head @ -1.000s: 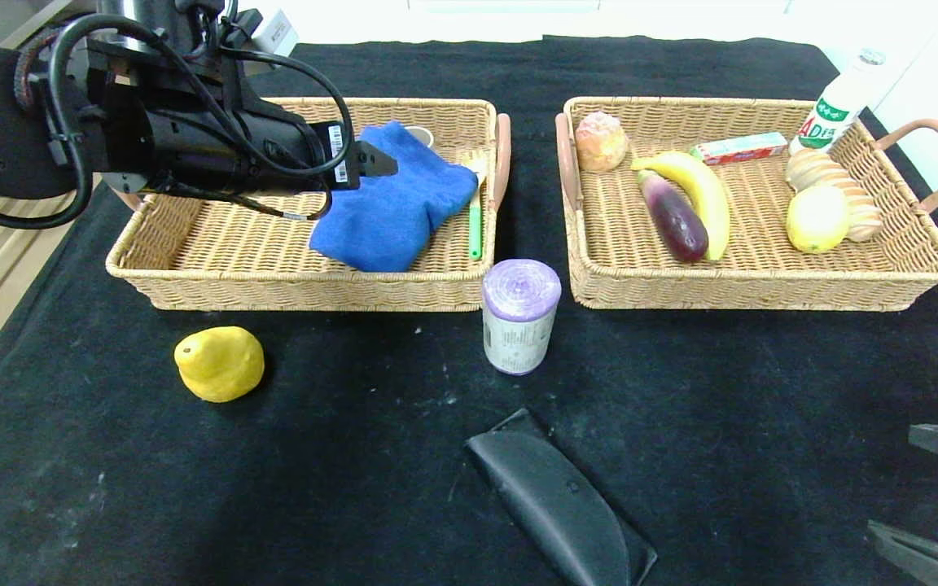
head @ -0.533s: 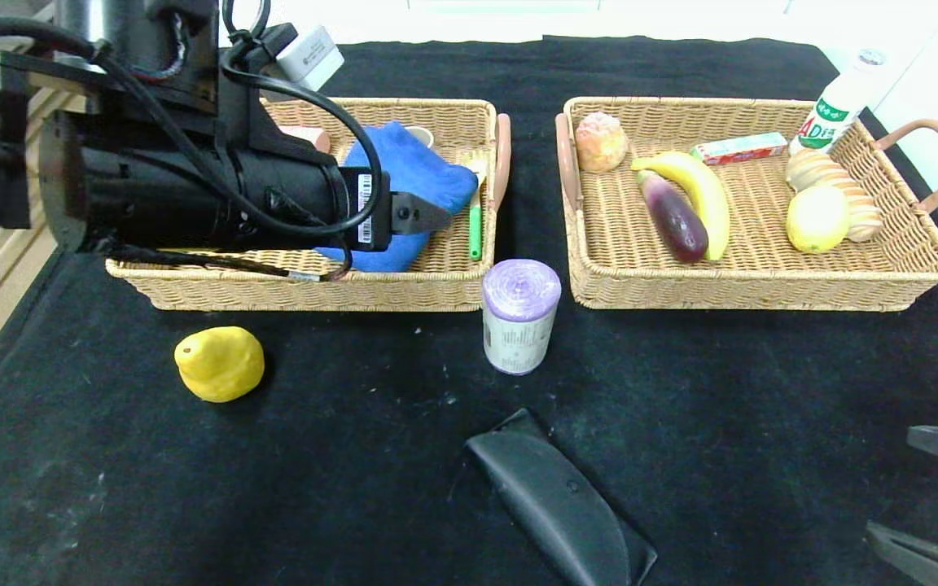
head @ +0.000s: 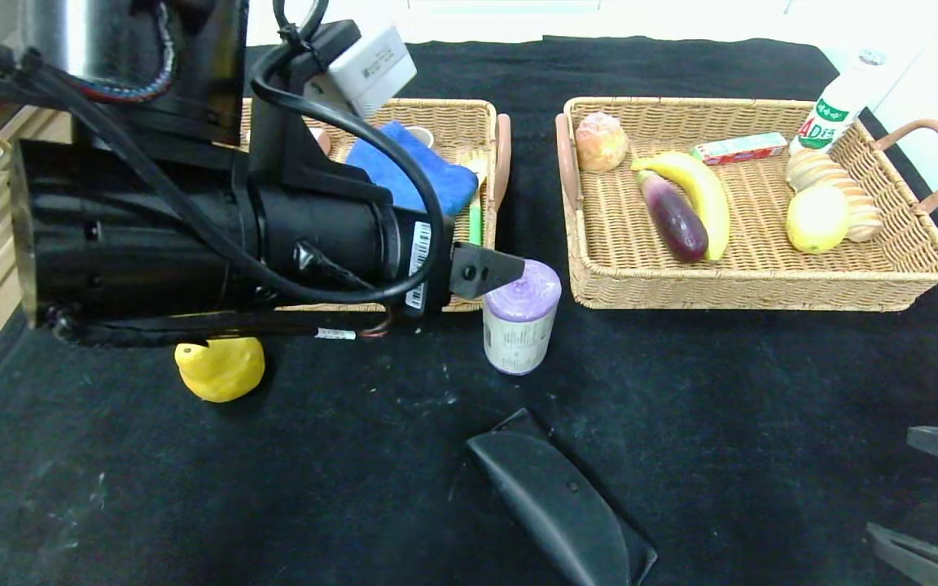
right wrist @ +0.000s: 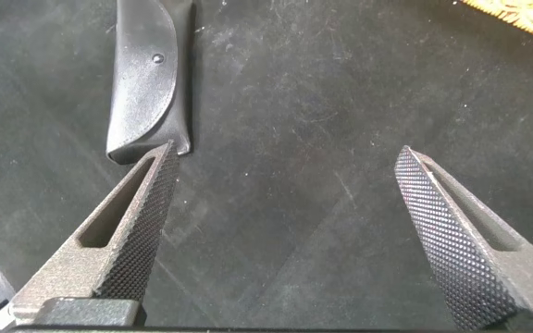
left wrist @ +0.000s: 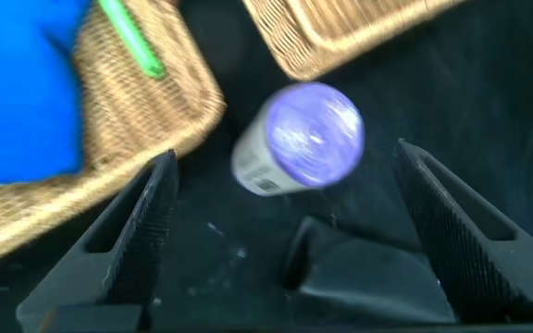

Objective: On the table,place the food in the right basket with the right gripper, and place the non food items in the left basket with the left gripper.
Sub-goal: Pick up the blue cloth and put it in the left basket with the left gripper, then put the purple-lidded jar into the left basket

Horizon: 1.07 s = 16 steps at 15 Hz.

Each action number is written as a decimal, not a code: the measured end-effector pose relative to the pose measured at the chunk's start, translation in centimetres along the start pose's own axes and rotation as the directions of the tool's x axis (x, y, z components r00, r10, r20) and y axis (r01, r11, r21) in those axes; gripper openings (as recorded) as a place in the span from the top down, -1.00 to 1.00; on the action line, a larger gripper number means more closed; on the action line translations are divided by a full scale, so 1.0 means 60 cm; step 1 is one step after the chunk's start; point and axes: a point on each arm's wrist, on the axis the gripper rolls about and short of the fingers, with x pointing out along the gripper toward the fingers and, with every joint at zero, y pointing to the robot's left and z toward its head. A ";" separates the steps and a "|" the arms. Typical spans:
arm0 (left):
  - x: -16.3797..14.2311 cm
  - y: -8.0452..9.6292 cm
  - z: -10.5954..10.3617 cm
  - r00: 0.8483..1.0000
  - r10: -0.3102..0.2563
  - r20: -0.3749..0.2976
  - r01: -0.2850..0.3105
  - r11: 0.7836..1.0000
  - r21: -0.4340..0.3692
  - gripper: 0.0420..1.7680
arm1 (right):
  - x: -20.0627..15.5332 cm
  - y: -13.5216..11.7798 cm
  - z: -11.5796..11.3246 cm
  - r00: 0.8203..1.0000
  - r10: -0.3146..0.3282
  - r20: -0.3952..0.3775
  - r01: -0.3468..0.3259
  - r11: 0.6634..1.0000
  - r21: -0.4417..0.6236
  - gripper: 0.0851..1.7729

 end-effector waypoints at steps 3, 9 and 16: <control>0.020 -0.024 -0.010 1.000 0.007 -0.025 -0.006 0.998 0.058 -0.90 | 0.000 0.000 0.000 1.000 0.000 0.001 0.000 1.000 0.000 -0.93; 0.055 -0.051 -0.030 0.995 0.064 -0.076 -0.053 0.990 0.131 -0.92 | 0.000 0.000 0.000 1.000 0.002 0.000 -0.002 1.000 -0.002 -0.93; 0.081 -0.062 -0.049 0.989 0.094 -0.117 -0.075 0.984 0.160 -0.93 | -0.004 -0.002 0.019 0.999 -0.005 0.038 0.005 1.000 -0.018 -0.93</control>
